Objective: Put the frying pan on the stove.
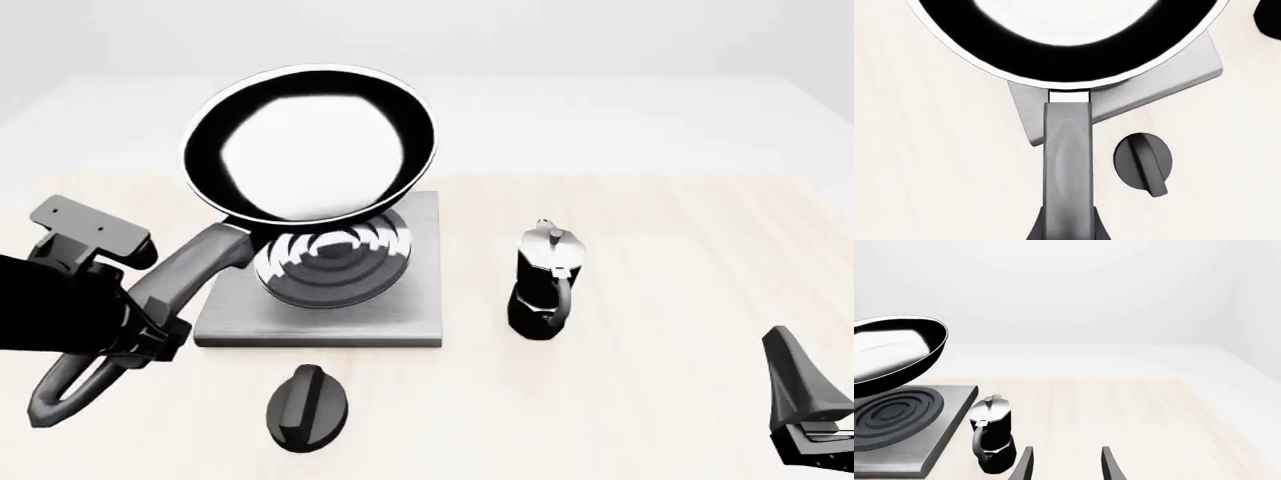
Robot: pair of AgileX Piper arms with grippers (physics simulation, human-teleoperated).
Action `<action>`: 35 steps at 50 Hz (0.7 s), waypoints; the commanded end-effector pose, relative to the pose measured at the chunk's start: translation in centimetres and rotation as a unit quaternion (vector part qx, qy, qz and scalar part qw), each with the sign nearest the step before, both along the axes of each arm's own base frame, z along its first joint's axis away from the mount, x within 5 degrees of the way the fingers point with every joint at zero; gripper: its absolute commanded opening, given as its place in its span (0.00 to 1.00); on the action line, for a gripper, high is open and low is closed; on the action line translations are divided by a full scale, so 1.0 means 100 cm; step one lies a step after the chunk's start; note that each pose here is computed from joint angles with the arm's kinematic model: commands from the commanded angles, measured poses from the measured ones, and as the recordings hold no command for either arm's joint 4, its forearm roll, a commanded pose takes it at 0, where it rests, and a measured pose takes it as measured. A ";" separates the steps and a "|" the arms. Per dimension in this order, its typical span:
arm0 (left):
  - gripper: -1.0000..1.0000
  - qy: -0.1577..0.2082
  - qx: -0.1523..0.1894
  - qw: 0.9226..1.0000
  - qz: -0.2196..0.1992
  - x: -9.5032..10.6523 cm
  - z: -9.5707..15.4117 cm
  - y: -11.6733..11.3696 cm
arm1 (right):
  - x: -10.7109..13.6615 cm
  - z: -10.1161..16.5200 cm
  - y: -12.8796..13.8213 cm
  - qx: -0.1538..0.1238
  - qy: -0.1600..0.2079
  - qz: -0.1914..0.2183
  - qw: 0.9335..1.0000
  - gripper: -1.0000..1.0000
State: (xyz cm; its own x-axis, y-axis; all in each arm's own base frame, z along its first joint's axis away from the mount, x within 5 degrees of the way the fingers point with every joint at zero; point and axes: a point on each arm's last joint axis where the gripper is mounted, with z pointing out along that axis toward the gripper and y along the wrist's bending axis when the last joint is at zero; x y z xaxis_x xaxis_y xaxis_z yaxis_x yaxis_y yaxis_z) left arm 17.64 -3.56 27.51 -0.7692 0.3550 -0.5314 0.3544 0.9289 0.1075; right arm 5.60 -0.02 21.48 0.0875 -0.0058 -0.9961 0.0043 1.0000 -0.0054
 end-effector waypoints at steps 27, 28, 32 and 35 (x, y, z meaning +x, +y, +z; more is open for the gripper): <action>0.00 -0.001 0.001 1.000 -0.013 0.007 -0.018 -0.005 | 0.000 0.000 0.000 0.000 0.000 0.000 1.000 1.00; 0.00 0.001 -0.001 1.000 -0.012 0.008 -0.019 -0.006 | 0.000 0.000 0.000 0.000 0.000 0.000 1.000 1.00; 0.00 0.006 -0.001 1.000 -0.012 0.006 -0.024 -0.007 | 0.000 0.000 0.000 0.000 0.000 0.000 1.000 1.00; 0.00 0.007 -0.002 1.000 -0.011 0.005 -0.025 -0.007 | 0.000 0.000 0.000 0.000 0.000 0.000 1.000 1.00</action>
State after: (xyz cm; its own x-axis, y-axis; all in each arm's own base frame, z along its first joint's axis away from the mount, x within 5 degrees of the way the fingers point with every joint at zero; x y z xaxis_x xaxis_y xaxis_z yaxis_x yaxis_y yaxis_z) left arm 18.07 -4.02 24.84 -0.7865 0.3673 -0.4964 0.3706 0.9238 0.0964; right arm 5.60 -0.02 21.48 0.0875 -0.0058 -0.9962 0.0043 1.0000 -0.0054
